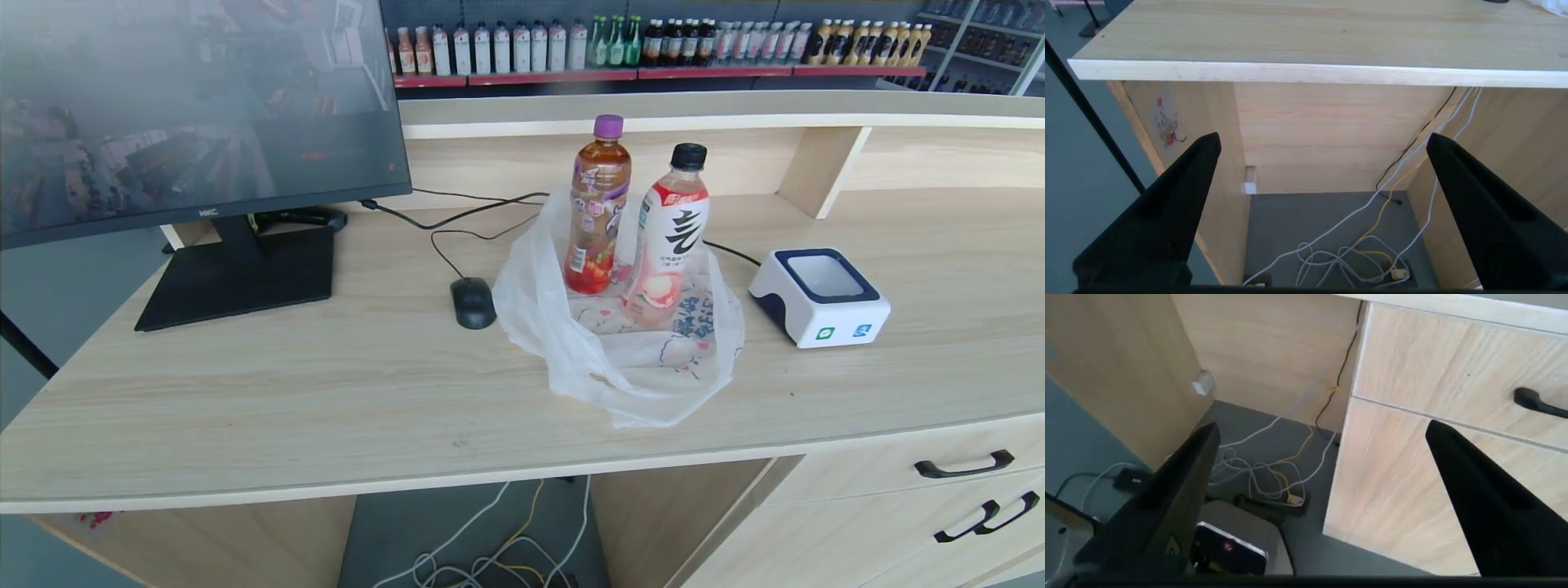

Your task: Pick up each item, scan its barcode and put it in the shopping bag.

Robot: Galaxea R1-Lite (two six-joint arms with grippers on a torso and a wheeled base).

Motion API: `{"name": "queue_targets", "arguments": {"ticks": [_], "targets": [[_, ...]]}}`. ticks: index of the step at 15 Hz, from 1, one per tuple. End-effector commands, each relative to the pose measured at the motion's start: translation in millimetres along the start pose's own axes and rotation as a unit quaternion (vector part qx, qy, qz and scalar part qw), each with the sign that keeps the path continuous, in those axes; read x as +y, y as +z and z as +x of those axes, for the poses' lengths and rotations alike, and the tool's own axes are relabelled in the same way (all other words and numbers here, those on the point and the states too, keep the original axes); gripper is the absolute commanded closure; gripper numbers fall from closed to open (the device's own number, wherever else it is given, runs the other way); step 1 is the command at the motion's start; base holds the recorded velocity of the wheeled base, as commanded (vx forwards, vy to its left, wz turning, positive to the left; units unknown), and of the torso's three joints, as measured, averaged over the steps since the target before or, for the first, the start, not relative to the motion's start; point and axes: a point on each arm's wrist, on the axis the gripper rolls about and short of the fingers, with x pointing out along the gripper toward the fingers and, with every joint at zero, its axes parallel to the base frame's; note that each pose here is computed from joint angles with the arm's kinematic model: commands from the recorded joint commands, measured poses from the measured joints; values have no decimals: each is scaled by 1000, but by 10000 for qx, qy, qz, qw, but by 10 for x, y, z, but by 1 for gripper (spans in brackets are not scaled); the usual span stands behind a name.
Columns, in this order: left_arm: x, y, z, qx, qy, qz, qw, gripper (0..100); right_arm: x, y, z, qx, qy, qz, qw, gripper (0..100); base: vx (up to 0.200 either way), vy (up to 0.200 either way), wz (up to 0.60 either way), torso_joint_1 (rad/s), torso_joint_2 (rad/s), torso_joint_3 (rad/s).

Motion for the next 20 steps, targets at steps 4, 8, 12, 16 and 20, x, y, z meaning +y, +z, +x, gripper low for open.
{"name": "queue_targets", "arguments": {"ticks": [4,8,12,16,20], "targets": [[0,0,1,5,0,-3,10000,0,25,-7,16,204,-989,242,9946,0,0,0,0,0,0,0],[0,0,0,-3,0,-11,10000,0,52,-20,-25,-104,-1477,406,9881,0,0,0,0,0,0,0],[0,0,0,-3,0,-11,10000,0,78,-42,-75,-443,-1671,309,9845,0,0,0,0,0,0,0],[0,0,1,5,0,-11,10000,0,79,-42,-75,-447,-1662,332,9845,0,-150,0,0,2,-2,-2],[0,0,0,-3,0,12,10000,0,78,-42,-75,-446,-1670,332,9844,0,-50,0,0,1,-1,1]]}}
